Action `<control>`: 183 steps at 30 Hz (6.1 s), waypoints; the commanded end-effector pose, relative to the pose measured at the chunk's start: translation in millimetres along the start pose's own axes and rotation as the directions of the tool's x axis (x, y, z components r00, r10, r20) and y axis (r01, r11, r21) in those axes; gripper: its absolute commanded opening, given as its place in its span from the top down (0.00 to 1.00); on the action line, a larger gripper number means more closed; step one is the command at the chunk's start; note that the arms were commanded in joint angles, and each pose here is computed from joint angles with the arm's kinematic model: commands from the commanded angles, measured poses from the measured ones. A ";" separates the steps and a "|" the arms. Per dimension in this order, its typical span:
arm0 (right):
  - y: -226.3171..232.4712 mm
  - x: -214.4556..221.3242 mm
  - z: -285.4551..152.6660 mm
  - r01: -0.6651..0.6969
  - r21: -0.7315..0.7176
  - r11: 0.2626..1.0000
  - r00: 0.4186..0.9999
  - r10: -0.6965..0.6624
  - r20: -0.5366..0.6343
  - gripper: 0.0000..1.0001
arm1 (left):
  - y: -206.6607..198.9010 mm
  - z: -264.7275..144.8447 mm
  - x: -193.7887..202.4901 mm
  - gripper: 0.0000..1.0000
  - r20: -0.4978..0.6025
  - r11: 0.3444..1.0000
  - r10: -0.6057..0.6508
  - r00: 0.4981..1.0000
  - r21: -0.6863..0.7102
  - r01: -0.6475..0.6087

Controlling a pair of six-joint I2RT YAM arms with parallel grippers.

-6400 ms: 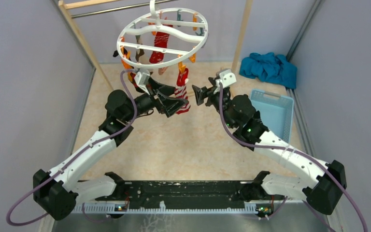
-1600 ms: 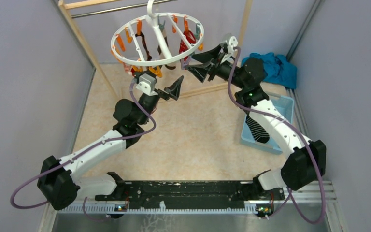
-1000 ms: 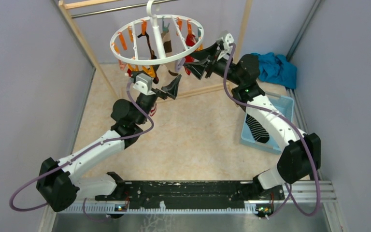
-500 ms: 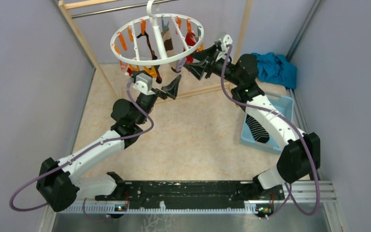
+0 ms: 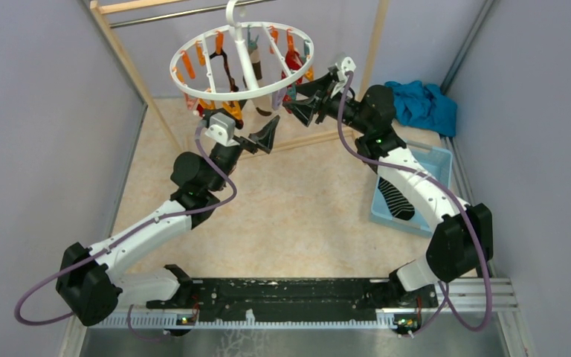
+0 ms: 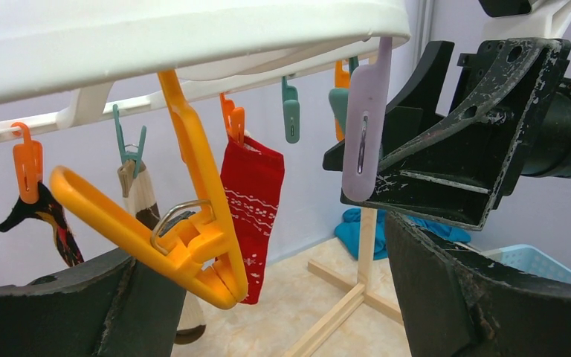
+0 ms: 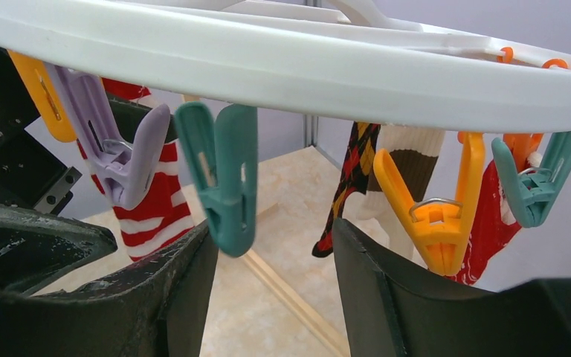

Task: Clip the socks to the hanger
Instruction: Open the clamp at the hanger.

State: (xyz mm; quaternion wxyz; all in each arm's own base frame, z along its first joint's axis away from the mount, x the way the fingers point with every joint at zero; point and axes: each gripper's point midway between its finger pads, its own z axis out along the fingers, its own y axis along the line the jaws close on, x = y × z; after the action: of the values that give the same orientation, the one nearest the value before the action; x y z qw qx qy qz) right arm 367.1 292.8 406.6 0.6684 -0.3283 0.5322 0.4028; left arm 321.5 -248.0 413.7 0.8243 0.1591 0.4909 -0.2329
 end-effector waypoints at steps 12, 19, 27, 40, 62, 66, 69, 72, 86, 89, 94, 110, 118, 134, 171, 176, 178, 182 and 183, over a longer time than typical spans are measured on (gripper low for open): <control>5.7 -60.4 8.7 0.118 -0.046 0.992 0.988 -0.112 0.108 0.42 | 1.3 -1.8 -8.1 0.02 0.016 1.000 -0.002 1.000 0.006 0.002; 2.0 -60.3 18.2 0.120 -0.067 0.990 0.989 -0.113 0.096 0.44 | 3.2 -2.4 -7.1 0.02 0.012 1.000 0.005 1.000 -0.002 -0.005; 4.2 -51.3 16.1 0.102 -0.077 0.992 0.992 -0.095 0.087 0.47 | 4.7 -3.3 -8.3 0.02 0.014 1.000 0.008 1.000 -0.009 -0.008; 10.7 -51.0 1.5 0.119 -0.054 0.991 0.990 -0.115 0.077 0.58 | 1.3 -2.0 -8.2 0.02 0.014 1.000 -0.005 1.000 0.007 0.005; 27.3 -69.5 -13.0 0.102 -0.065 0.993 0.990 -0.095 0.102 1.00 | -53.2 -17.0 -47.8 0.02 -0.012 0.913 -0.313 0.950 0.273 0.304; 29.4 -71.5 -13.7 0.091 -0.069 0.993 0.991 -0.084 0.100 1.00 | -75.6 -25.9 -71.4 0.03 -0.045 0.813 -0.462 0.886 0.376 0.444; 31.2 -74.1 -14.7 0.086 -0.070 0.994 0.992 -0.078 0.104 1.00 | -83.8 -24.2 -90.0 0.03 -0.056 0.762 -0.521 0.852 0.418 0.494; 31.2 -75.7 -14.9 0.083 -0.068 0.994 0.991 -0.075 0.106 1.00 | -89.0 -17.2 -104.0 0.03 -0.083 0.724 -0.560 0.824 0.436 0.535; 32.2 -77.2 -15.3 0.080 -0.067 0.995 0.992 -0.073 0.107 1.00 | -91.4 -8.7 -111.0 0.04 -0.093 0.718 -0.559 0.824 0.443 0.537; 31.0 -74.6 -14.8 0.081 -0.064 0.995 0.992 -0.074 0.102 1.00 | -79.5 -16.4 -96.8 0.04 -0.090 0.771 -0.524 0.847 0.373 0.517; 29.1 -71.6 -12.6 0.074 -0.065 0.995 0.993 -0.067 0.101 1.00 | -89.9 -38.1 -72.2 0.04 -0.184 0.741 -0.520 0.834 0.388 0.548; 25.5 -54.0 -4.2 0.053 -0.069 0.996 0.996 -0.048 0.074 1.00 | -159.1 -59.2 -69.9 0.02 -0.076 0.690 -0.296 0.952 0.673 0.268; 23.5 -43.8 -4.0 0.044 -0.064 0.997 0.998 -0.040 0.056 1.00 | -109.7 -6.8 -63.4 0.02 0.161 0.919 -0.105 0.981 0.392 0.034; 35.2 -17.8 -5.8 0.051 -0.083 0.995 0.999 -0.049 0.023 1.00 | -70.0 51.0 -55.2 0.02 0.253 0.994 -0.077 0.964 0.088 0.057; 46.1 -58.8 -26.8 0.209 -0.036 0.977 0.972 -0.203 0.122 1.00 | -62.8 59.6 -33.7 0.30 -0.021 0.831 -0.556 0.831 -0.027 0.555; 47.5 -62.7 -26.3 0.206 -0.042 0.978 0.972 -0.199 0.128 1.00 | -58.2 53.2 -31.7 0.39 -0.020 0.826 -0.563 0.826 -0.050 0.562; 49.3 -63.8 -26.5 0.205 -0.045 0.978 0.972 -0.198 0.129 1.00 | -57.5 53.0 -32.1 0.44 -0.021 0.827 -0.561 0.828 -0.054 0.559; 52.3 -63.3 -27.1 0.210 -0.048 0.977 0.971 -0.203 0.125 1.00 | -56.9 52.8 -32.3 0.48 -0.017 0.825 -0.564 0.825 -0.056 0.563; 52.8 -62.5 -26.8 0.210 -0.050 0.976 0.972 -0.202 0.123 1.00 | -57.5 53.1 -32.6 0.48 -0.016 0.824 -0.565 0.825 -0.052 0.564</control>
State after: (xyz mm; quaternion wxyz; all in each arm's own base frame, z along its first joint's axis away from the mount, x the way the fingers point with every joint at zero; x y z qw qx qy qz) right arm 327.3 283.7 428.2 0.7028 -0.3580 0.4923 0.3682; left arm 319.7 -325.2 453.8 0.7085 0.0050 0.5458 -0.4473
